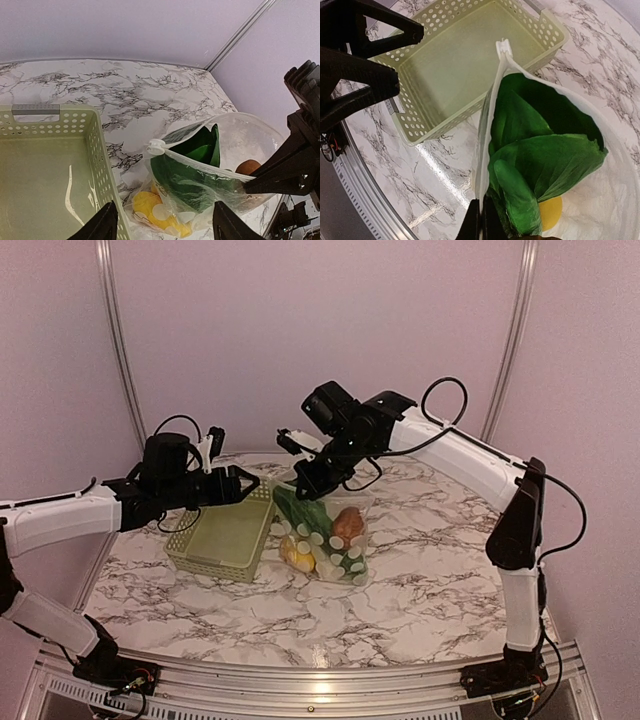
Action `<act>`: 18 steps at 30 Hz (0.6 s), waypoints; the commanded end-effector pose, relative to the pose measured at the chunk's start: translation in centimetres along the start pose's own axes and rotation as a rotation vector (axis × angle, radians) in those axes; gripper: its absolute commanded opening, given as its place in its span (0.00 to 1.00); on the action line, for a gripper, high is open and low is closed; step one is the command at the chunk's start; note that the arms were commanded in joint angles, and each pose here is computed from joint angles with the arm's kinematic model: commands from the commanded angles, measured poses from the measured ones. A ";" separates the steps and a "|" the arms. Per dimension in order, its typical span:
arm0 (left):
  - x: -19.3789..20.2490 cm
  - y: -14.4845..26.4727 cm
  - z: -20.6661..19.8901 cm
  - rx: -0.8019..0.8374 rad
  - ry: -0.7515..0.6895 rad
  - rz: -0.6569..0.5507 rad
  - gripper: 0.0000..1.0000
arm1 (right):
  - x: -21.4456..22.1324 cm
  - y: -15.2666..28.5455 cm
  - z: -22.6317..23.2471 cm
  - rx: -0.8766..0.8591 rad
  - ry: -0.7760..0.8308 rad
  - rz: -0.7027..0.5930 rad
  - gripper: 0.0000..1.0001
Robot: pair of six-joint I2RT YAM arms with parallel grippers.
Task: Place the food in the zip-top bag and seal the zipper
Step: Pick up the zipper food storage bag from the center of the board, then hold the zipper food storage bag at the center of the board.
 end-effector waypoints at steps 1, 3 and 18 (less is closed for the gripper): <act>0.7 -0.2 0.1 0.140 -0.113 -0.019 0.67 | -0.9 5.3 1.5 -0.033 0.007 -0.088 0.00; 1.2 0.2 -0.2 0.229 -0.144 -0.031 0.68 | -0.2 6.6 2.0 -0.050 0.022 -0.092 0.00; 3.8 -0.5 -1.6 0.639 -0.201 0.079 0.61 | 6.5 7.6 3.1 -0.123 0.031 0.025 0.00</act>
Point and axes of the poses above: each gripper's point midway between its finger pads, its own y axis back along the fingers, its own z axis along the line the jaws close on, x = y × z, the point moved 9 cm from there along y, back along the fingers, and after that the axes turned 12 degrees about y, right-handed, at the moved point
